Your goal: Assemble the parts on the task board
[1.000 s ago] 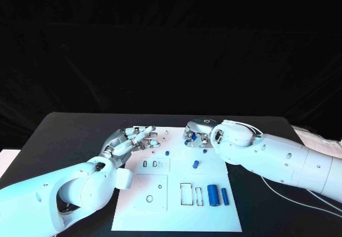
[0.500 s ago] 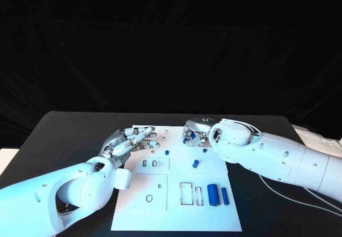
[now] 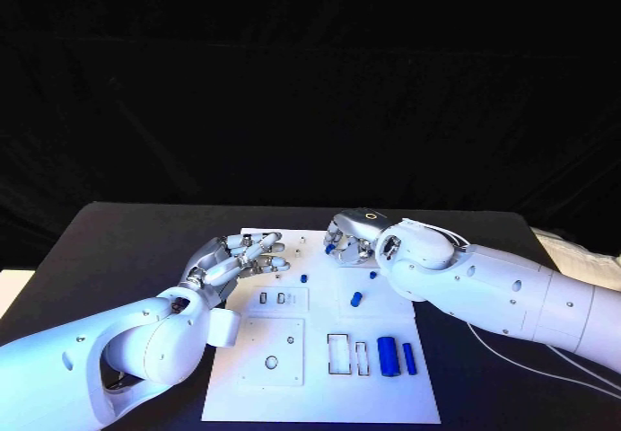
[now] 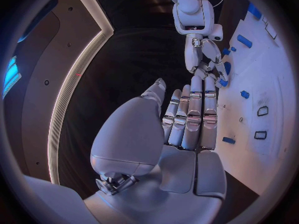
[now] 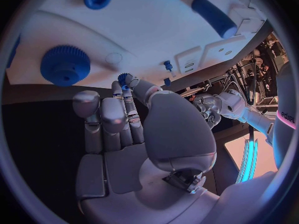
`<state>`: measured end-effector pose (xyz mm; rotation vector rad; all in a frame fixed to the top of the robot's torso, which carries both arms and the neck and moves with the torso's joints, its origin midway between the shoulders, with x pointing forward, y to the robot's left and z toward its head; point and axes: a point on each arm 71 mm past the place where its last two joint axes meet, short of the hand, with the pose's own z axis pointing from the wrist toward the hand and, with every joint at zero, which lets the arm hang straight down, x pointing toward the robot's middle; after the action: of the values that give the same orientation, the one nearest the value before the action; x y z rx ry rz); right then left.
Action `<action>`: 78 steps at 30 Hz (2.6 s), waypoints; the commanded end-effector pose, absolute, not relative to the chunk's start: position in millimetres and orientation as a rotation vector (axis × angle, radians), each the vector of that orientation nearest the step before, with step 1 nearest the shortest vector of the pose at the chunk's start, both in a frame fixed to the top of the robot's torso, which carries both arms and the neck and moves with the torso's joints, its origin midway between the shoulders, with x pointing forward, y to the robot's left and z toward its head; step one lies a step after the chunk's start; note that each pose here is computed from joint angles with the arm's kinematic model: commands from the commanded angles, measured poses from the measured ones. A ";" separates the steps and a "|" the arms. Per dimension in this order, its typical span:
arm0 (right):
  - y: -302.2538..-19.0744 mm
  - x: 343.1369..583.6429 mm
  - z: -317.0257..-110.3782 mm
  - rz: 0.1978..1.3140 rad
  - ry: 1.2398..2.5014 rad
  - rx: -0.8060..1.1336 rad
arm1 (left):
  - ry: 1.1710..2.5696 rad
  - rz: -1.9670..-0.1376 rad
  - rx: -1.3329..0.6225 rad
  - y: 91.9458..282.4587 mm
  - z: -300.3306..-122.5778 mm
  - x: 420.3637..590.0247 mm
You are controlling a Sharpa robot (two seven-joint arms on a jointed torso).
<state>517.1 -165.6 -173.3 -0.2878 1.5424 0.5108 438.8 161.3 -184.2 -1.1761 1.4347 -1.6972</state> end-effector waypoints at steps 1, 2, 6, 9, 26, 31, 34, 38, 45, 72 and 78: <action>-162.3 519.6 -166.4 0.520 1.446 -0.232 | 1.440 -1.728 -1.169 158.6 -182.4 437.7; -160.7 520.6 -166.0 0.523 1.437 -0.225 | 1.441 -1.728 -1.169 158.5 -182.4 437.6; -154.1 525.0 -165.1 0.527 1.410 -0.203 | 1.441 -1.730 -1.168 158.2 -182.1 437.2; -148.3 528.7 -166.0 0.529 1.401 -0.193 | 1.442 -1.734 -1.167 157.9 -181.8 436.7; -133.5 540.5 -175.0 0.523 1.425 -0.185 | 1.446 -1.735 -1.167 158.1 -181.2 435.8; -128.8 539.5 -175.7 0.540 1.436 -0.196 | 1.446 -1.732 -1.168 158.8 -181.3 436.1; -127.4 539.9 -176.5 0.541 1.443 -0.198 | 1.446 -1.733 -1.167 158.4 -181.2 436.1; -125.5 540.8 -177.8 0.538 1.451 -0.198 | 1.448 -1.735 -1.167 157.7 -181.2 435.9; -123.3 542.6 -180.0 0.522 1.466 -0.194 | 1.448 -1.737 -1.166 157.6 -181.0 435.8; -159.2 521.2 -156.2 0.548 1.407 -0.113 | 1.445 -1.719 -1.173 163.8 -181.2 436.3; -203.3 511.6 -144.3 0.545 1.460 0.039 | 1.445 -1.718 -1.175 165.6 -181.0 435.7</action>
<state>511.9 -199.9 -141.8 -0.0751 1.4129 0.5233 436.6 167.8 -182.8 -1.1808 1.4415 -1.6917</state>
